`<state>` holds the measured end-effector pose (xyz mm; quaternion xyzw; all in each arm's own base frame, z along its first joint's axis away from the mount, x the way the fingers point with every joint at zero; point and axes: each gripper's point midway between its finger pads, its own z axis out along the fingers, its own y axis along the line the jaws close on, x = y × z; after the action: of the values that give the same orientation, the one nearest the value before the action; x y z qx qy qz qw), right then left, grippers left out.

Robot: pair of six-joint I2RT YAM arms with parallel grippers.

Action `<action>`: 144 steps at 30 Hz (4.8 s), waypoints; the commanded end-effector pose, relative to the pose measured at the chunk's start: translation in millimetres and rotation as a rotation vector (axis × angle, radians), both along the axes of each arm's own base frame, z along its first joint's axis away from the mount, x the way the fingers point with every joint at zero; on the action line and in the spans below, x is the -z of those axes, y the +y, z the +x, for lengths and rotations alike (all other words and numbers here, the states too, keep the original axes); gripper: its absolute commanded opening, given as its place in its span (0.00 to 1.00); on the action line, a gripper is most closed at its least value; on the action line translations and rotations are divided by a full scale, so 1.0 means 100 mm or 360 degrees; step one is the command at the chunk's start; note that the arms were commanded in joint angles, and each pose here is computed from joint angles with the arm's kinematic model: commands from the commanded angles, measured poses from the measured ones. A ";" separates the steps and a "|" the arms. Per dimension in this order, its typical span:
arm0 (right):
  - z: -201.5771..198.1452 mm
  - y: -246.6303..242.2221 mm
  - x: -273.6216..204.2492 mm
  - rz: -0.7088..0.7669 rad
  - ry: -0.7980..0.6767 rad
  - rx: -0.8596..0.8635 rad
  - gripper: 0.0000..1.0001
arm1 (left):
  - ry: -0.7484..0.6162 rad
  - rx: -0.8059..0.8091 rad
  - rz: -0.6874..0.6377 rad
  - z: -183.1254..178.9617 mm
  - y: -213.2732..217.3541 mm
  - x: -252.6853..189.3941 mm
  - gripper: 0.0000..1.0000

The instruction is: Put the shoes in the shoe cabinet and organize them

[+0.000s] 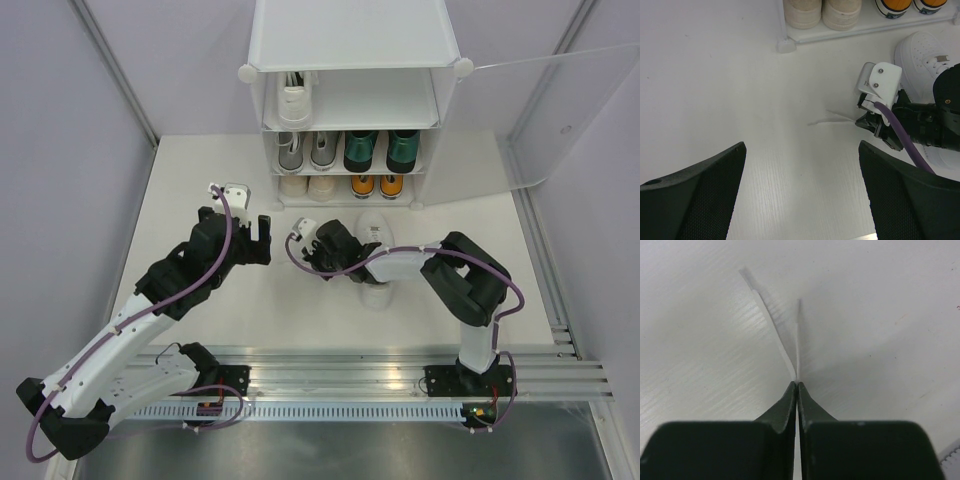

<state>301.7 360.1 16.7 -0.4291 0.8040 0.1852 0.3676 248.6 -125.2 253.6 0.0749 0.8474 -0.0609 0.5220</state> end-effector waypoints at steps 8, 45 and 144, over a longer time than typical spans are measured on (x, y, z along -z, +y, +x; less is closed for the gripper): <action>-0.05 -0.29 -0.30 0.0035 0.0041 0.0115 0.01 | -0.0062 0.0025 -0.0013 0.02 -0.01 -0.10 0.95; -0.28 -1.83 -2.36 0.0436 -0.0346 0.1045 0.01 | -0.0057 0.0036 -0.0016 0.02 -0.03 -0.10 0.95; -0.37 -1.78 -1.47 0.0221 0.0088 0.1304 0.46 | -0.0035 0.0091 -0.0037 0.00 -0.10 -0.08 0.95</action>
<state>260.9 196.6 145.1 -0.0736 0.9137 0.1013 0.3867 246.9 -131.1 251.3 0.0844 0.8498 -0.0731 0.5151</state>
